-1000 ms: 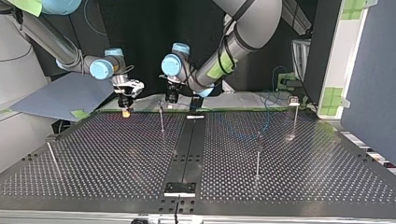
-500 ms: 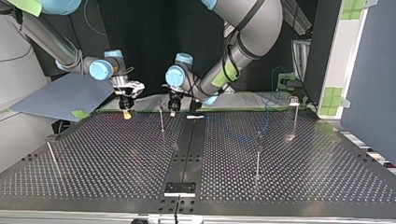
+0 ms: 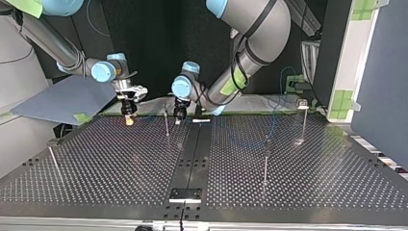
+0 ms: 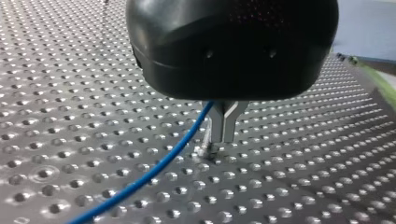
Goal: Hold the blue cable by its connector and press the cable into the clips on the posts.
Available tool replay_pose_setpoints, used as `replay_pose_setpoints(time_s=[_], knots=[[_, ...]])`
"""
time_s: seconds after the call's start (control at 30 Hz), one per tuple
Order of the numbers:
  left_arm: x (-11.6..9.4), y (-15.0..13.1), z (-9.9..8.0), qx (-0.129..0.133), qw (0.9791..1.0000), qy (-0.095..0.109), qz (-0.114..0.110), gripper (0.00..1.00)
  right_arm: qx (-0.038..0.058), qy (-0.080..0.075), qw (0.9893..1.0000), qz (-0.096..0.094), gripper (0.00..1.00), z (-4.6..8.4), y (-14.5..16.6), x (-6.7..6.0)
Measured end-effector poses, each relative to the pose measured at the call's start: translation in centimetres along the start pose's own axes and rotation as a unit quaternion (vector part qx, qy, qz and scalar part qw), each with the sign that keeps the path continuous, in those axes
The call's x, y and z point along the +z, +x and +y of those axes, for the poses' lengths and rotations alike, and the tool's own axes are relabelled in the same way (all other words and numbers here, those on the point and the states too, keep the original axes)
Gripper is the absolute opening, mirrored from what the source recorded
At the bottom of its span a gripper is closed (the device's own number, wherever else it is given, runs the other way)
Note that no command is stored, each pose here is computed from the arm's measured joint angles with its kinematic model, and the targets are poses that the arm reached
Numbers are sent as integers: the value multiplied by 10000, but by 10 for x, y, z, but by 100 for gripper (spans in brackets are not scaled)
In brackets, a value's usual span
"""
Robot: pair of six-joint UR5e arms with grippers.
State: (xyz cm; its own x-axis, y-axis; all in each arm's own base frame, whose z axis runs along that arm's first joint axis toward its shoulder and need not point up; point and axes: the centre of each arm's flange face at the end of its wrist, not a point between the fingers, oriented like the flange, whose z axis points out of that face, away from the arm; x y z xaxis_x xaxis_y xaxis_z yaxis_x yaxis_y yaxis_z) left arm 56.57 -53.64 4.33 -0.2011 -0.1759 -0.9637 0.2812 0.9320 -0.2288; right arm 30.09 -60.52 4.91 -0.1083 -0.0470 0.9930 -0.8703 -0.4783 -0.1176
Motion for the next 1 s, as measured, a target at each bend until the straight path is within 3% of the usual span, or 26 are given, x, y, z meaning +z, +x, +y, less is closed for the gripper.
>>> replay_pose_setpoints(time_s=[0.33, 0.8, 0.87, 0.9, 0.97, 1.0], knots=[[10, -15, 3, -36, 9999, -48, -113, 0, 92, -8, 9999, 138, 0, 7, 9, 10], [7, -13, 0, 261, 9996, -102, -65, 0, 246, -78, 9996, 129, 0, 19, 16, 19], [6, -13, -1, 304, 9995, -117, -60, 12, 264, -98, 9996, 81, 0, 22, 14, 22], [6, -13, -1, 322, 9994, -130, -60, 12, 261, -107, 9996, 51, 0, 23, 11, 23], [5, -12, 0, 373, 9991, -187, -55, 31, 233, -123, 9996, -42, 0, 25, 4, 26], [5, -13, 0, 402, 9989, -221, -50, 31, 211, -129, 9997, -81, 0, 26, 2, 27]])
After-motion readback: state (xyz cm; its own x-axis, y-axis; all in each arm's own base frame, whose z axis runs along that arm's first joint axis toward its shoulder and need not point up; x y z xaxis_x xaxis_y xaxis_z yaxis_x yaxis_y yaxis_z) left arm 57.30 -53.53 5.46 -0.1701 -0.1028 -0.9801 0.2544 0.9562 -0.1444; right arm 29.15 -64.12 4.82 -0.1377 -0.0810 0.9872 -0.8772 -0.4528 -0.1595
